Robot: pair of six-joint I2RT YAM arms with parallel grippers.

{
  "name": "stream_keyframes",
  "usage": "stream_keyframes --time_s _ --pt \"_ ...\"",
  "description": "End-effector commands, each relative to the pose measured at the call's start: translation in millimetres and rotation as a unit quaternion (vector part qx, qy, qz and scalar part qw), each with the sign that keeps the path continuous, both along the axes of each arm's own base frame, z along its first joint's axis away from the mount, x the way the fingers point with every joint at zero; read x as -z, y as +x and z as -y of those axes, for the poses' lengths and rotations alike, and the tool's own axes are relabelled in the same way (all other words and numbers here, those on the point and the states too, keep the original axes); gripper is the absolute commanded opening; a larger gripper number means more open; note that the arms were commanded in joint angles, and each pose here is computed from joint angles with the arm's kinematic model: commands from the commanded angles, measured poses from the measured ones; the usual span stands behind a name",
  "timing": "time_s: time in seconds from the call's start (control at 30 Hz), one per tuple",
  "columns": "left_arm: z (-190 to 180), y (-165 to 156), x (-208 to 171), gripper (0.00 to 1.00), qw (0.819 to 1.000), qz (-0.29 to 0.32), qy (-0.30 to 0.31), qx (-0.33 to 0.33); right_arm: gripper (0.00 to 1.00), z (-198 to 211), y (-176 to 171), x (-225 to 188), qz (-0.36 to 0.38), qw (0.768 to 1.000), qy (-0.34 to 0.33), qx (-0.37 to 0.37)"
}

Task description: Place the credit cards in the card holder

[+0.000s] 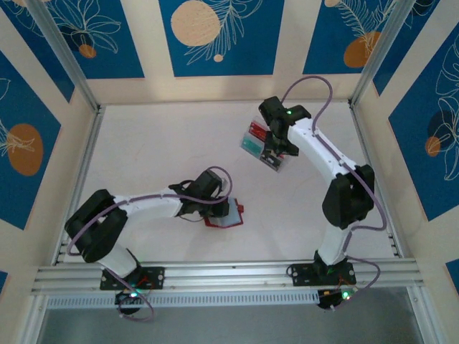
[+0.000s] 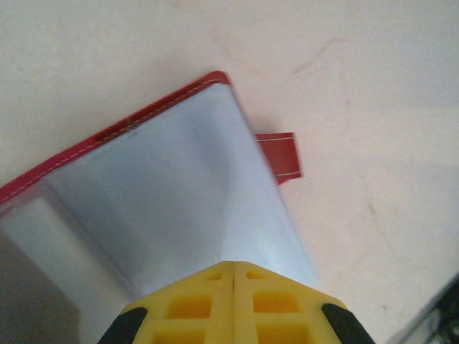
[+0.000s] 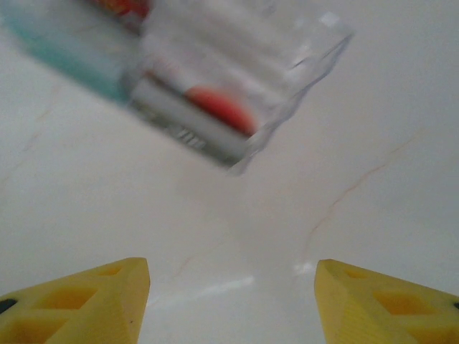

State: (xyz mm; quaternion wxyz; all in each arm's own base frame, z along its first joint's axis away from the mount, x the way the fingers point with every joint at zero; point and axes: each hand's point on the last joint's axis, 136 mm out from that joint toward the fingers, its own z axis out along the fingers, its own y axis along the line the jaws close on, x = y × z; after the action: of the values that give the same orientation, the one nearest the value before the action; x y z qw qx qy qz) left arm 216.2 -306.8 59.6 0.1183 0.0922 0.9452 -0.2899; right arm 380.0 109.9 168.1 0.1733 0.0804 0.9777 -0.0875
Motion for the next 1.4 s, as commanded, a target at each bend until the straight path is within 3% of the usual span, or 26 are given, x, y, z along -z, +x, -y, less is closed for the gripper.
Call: stream_keyframes --time_s 0.0,0.3,0.93,1.37 --pt "2.7 -2.4 -18.3 0.00 1.000 0.000 -0.015 0.021 0.63 29.8 16.3 13.7 -0.018 0.993 -0.116 -0.026" --pt "-12.1 -8.4 -2.2 0.00 1.000 -0.016 0.005 0.013 0.63 24.1 50.5 34.6 -0.011 0.993 -0.104 -0.058" --pt "-35.0 -15.1 21.3 0.00 0.999 -0.032 0.033 -0.008 0.63 15.1 67.5 72.8 -0.043 0.988 -0.110 -0.101" --pt "-42.6 -14.5 22.7 0.00 0.999 -0.034 0.031 -0.027 0.60 31.7 83.3 72.6 -0.039 0.984 -0.149 -0.087"
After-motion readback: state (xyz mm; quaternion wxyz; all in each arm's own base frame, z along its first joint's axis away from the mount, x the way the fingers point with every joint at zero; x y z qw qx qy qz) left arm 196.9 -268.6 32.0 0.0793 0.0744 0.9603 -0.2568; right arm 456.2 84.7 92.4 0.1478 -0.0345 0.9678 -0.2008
